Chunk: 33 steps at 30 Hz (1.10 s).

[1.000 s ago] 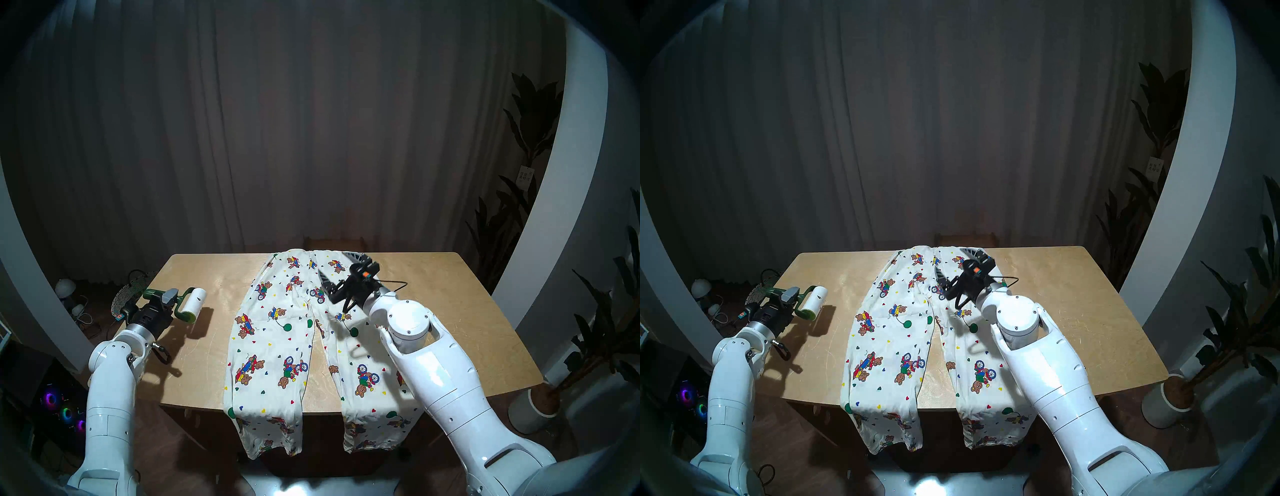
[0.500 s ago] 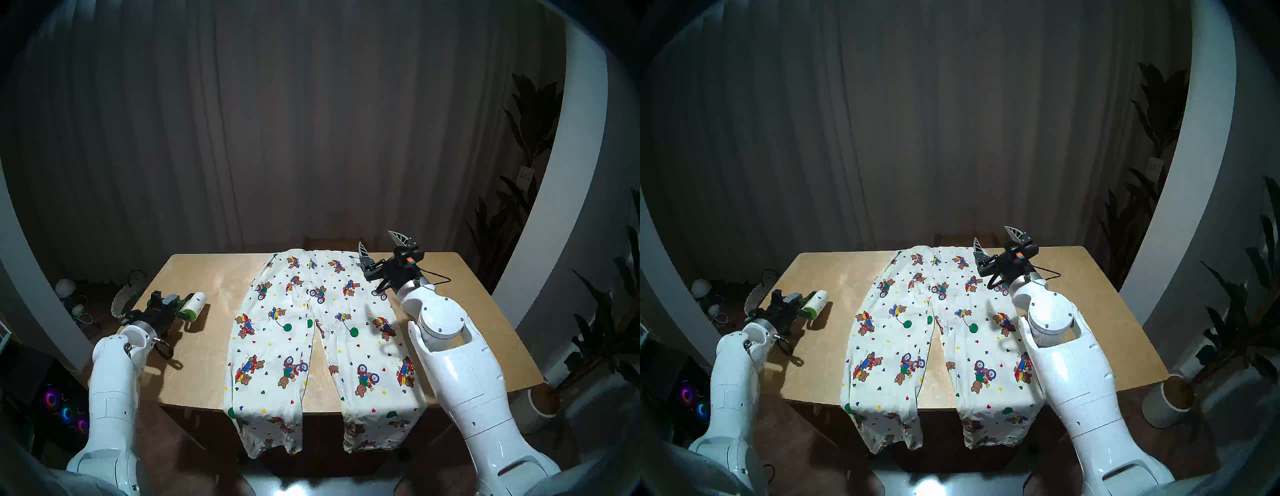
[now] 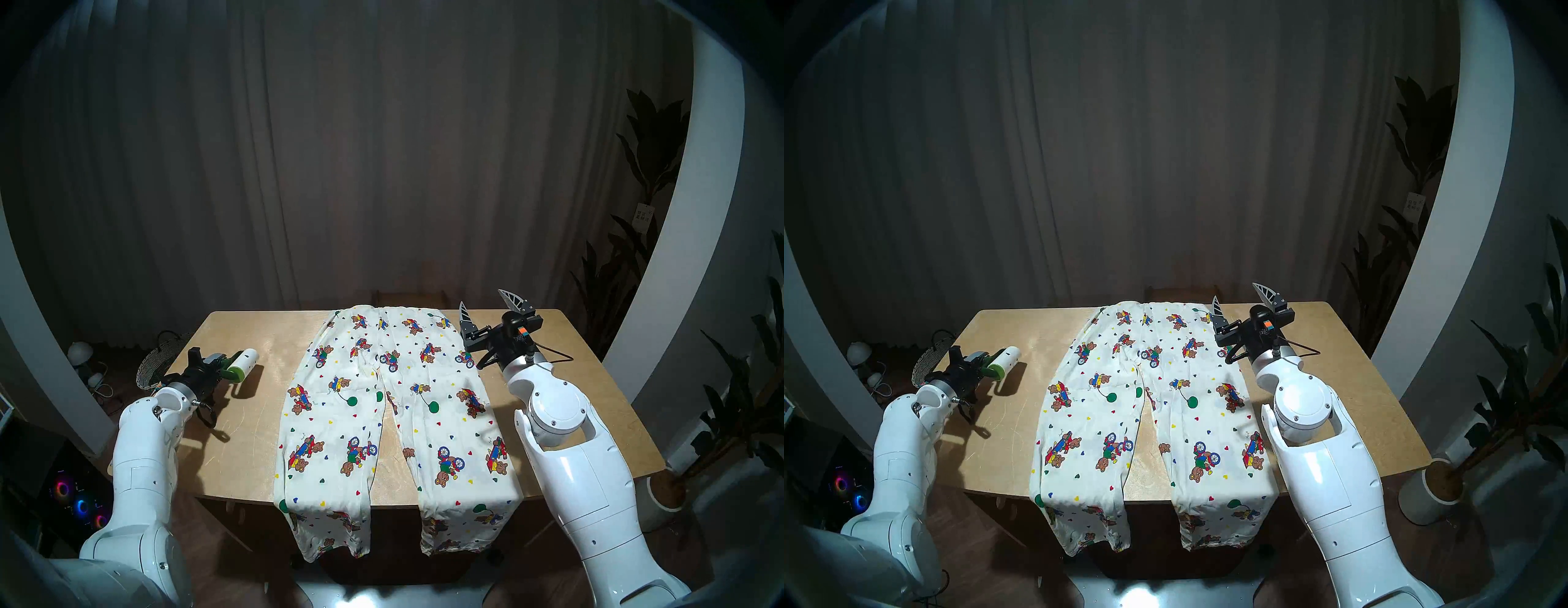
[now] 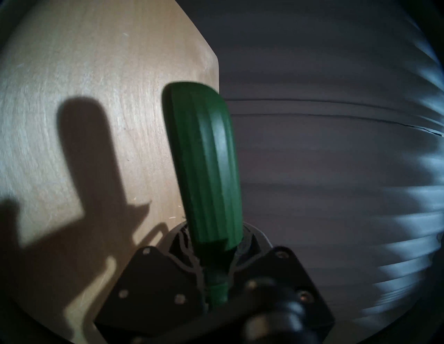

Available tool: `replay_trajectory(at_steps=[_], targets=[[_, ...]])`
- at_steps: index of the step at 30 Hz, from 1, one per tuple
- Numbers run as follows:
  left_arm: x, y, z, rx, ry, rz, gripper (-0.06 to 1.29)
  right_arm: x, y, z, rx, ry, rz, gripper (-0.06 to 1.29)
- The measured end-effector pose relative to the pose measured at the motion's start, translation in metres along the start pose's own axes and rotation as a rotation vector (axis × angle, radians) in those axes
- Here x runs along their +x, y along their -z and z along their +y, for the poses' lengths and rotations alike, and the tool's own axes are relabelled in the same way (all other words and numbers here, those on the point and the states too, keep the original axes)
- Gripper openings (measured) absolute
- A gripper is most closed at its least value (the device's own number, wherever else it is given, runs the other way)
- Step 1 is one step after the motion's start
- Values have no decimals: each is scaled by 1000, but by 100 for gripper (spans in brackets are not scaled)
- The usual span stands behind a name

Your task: Remove lint and debris from pants with a lint roller

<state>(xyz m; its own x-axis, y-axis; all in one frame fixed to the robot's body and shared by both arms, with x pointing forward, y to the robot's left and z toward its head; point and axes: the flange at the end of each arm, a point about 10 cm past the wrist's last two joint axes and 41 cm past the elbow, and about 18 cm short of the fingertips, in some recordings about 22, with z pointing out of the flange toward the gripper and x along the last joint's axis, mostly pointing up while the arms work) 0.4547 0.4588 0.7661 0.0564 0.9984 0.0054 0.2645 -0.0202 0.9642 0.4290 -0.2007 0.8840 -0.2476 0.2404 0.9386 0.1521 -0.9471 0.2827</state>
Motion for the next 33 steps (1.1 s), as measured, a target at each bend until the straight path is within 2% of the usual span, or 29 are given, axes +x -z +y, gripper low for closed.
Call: replay_trajectory(at_steps=[4, 13, 25, 33], targets=[[3, -3, 4, 63, -23, 36, 9, 1, 4, 1, -13, 9, -1, 120], [1, -8, 15, 172, -38, 69, 9, 2, 11, 3, -34, 17, -18, 120], [-7, -15, 21, 260, 4, 65, 9, 2, 12, 9, -51, 12, -28, 120], [-6, -16, 19, 303, 22, 78, 8, 5, 12, 12, -60, 5, -20, 120]])
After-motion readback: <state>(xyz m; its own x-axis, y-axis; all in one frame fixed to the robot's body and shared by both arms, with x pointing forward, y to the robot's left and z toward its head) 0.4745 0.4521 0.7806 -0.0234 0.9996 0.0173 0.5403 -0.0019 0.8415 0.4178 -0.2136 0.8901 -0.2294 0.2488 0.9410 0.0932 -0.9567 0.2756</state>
